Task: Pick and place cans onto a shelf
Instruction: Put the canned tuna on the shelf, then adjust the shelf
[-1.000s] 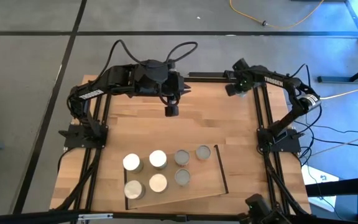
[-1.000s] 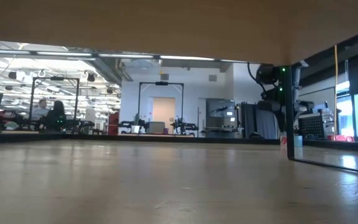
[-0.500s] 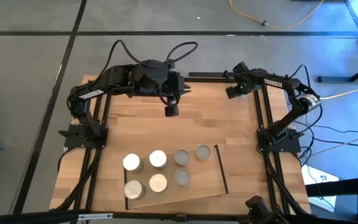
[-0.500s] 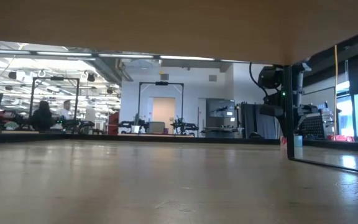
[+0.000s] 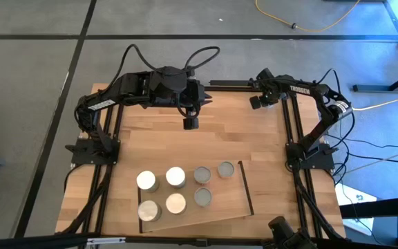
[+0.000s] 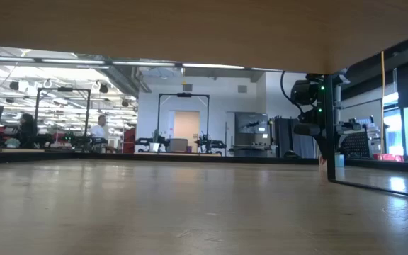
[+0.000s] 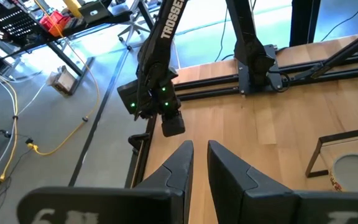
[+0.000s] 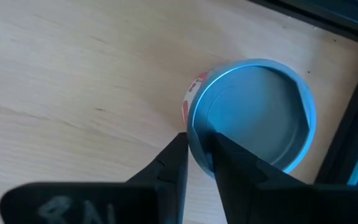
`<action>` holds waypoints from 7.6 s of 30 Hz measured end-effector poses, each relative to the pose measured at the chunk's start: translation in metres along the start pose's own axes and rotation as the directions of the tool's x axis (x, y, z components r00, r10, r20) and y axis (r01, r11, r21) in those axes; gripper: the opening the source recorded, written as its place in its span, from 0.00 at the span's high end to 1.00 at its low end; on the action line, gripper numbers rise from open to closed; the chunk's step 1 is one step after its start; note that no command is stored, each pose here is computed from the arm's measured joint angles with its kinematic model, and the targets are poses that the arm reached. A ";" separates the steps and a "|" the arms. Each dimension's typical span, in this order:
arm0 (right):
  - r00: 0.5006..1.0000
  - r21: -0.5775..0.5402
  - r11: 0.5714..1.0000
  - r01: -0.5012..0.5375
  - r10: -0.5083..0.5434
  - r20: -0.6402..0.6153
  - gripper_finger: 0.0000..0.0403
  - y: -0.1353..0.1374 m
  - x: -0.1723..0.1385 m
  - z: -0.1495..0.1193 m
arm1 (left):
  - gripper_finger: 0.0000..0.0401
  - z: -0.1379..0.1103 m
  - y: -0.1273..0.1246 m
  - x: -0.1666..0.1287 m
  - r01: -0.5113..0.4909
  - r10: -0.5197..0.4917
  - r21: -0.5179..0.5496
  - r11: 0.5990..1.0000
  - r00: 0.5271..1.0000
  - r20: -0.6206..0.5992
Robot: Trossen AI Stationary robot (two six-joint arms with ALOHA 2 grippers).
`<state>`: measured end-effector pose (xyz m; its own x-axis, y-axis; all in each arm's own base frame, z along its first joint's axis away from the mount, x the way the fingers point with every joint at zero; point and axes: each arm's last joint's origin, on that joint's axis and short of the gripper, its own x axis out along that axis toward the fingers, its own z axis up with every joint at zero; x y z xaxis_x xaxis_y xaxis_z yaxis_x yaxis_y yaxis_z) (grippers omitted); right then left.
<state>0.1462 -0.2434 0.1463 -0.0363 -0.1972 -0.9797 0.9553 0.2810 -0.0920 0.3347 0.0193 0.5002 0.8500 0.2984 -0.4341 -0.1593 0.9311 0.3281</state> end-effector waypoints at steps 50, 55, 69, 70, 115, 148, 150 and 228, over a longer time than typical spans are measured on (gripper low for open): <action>0.904 -0.803 0.553 -0.223 0.425 0.042 0.96 0.100 -0.310 -0.123 | 0.90 0.000 0.013 -0.044 -0.019 0.020 -0.007 1.000 0.999 0.044; 0.842 -0.885 0.387 -0.259 0.540 -0.010 0.96 0.114 -0.340 -0.158 | 0.90 0.000 0.014 -0.046 -0.019 0.019 -0.006 1.000 0.999 0.041; 0.762 -0.957 -0.058 -0.283 0.592 -0.261 0.96 0.188 -0.350 -0.253 | 0.90 -0.007 0.012 -0.048 -0.003 0.004 0.013 1.000 1.000 -0.021; 0.758 -0.956 -0.074 -0.283 0.594 -0.270 0.96 0.193 -0.350 -0.258 | 0.90 -0.007 0.012 -0.048 -0.001 0.002 0.015 1.000 1.000 -0.027; 0.831 -0.868 -0.165 -0.468 0.250 -0.496 0.91 0.290 -0.259 -0.306 | 0.90 -0.008 0.012 -0.047 0.004 -0.001 0.097 0.995 0.999 -0.036; 0.857 -0.981 0.012 -0.193 0.490 -0.163 0.98 0.255 -0.346 -0.268 | 0.93 -0.019 0.009 -0.066 -0.064 0.064 0.003 0.998 0.988 -0.144; 0.867 -0.986 0.077 -0.150 0.489 -0.094 0.99 0.248 -0.347 -0.257 | 0.96 -0.027 0.008 -0.067 -0.095 0.088 -0.024 0.995 0.971 -0.223; 0.620 -0.692 -0.009 -0.722 0.435 -0.653 0.99 0.196 -0.159 -0.179 | 1.00 -0.289 -0.115 -0.078 0.147 -0.661 -0.773 0.617 0.630 -0.408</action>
<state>0.2868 0.0112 0.2525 0.2017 0.6128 -0.7641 -0.1860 0.7899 0.5844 0.1414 -0.0502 0.2538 0.4361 -0.3419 -0.8324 -0.3609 0.7809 -0.5098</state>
